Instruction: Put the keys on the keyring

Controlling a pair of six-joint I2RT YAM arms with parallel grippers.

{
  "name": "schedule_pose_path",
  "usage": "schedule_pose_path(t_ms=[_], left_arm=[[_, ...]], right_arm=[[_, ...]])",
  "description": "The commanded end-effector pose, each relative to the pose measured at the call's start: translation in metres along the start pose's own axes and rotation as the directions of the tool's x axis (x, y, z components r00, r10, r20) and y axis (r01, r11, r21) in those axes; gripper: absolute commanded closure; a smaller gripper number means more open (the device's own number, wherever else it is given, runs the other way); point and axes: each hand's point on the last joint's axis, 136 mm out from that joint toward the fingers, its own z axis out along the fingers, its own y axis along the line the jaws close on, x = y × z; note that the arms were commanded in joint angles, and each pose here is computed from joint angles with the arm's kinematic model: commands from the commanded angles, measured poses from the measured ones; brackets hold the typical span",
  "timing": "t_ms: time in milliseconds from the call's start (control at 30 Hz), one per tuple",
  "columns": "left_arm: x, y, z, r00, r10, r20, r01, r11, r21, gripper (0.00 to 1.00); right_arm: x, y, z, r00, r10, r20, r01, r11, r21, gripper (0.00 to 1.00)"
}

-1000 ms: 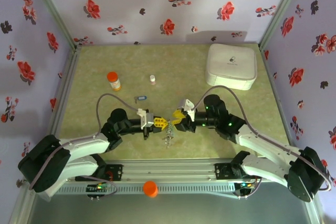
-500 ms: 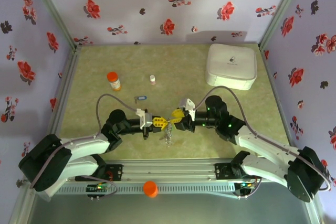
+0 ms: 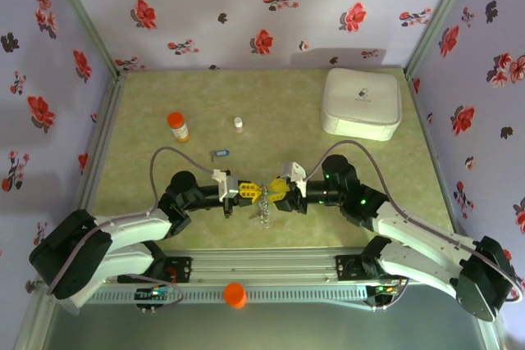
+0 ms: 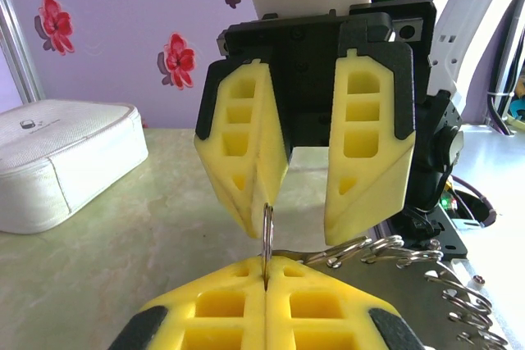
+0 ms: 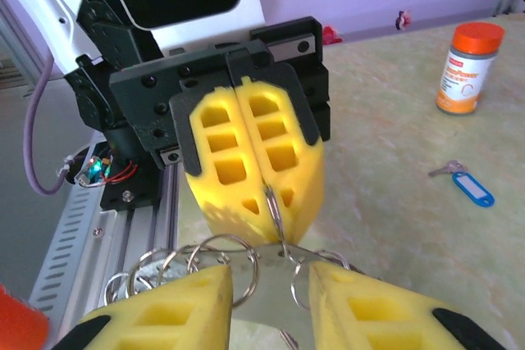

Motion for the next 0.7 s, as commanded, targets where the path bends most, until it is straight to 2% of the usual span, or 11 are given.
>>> schedule_pose_path(t_ms=[0, 133, 333, 400, 467, 533, 600, 667], left_arm=[[-0.016, 0.001, 0.0, 0.998, 0.026, 0.052, -0.026, 1.0, -0.005, 1.0], [-0.016, 0.0, -0.001, 0.998, 0.023, 0.053, -0.024, 1.0, 0.0, 1.0], [-0.017, -0.003, -0.002, 0.998, 0.03, 0.056, -0.03, 1.0, 0.004, 1.0], [-0.016, -0.002, -0.002, 0.998, 0.031, 0.054, -0.031, 1.0, 0.002, 1.0], [-0.015, -0.002, -0.002, 0.998, 0.03, 0.053, -0.03, 1.0, -0.002, 1.0], [-0.015, 0.0, -0.003, 0.998, 0.031, 0.052, -0.03, 0.999, -0.018, 0.99], [-0.013, 0.005, -0.005, 0.999, 0.027, 0.041, -0.025, 0.998, -0.056, 0.73], [-0.009, 0.009, -0.006, 0.999, 0.027, 0.018, -0.026, 0.996, -0.084, 0.63]], right_arm=[[-0.023, 0.001, 0.002, 0.997, -0.037, 0.068, 0.038, 0.999, -0.008, 0.74], [-0.025, 0.0, 0.005, 0.997, -0.047, 0.067, 0.047, 0.999, 0.003, 0.81], [-0.024, -0.001, 0.011, 0.997, -0.053, 0.056, 0.053, 0.999, 0.003, 0.83], [-0.027, -0.001, 0.013, 0.996, -0.057, 0.066, 0.057, 0.998, 0.002, 0.89], [-0.028, -0.002, 0.013, 0.996, -0.062, 0.065, 0.062, 0.998, 0.004, 0.98], [-0.027, -0.002, 0.012, 0.996, -0.068, 0.051, 0.068, 0.998, 0.011, 1.0], [-0.027, -0.003, 0.009, 0.996, -0.08, 0.023, 0.08, 0.996, 0.028, 1.0], [-0.024, -0.004, 0.004, 0.994, -0.101, -0.03, 0.102, 0.994, 0.04, 1.0]])
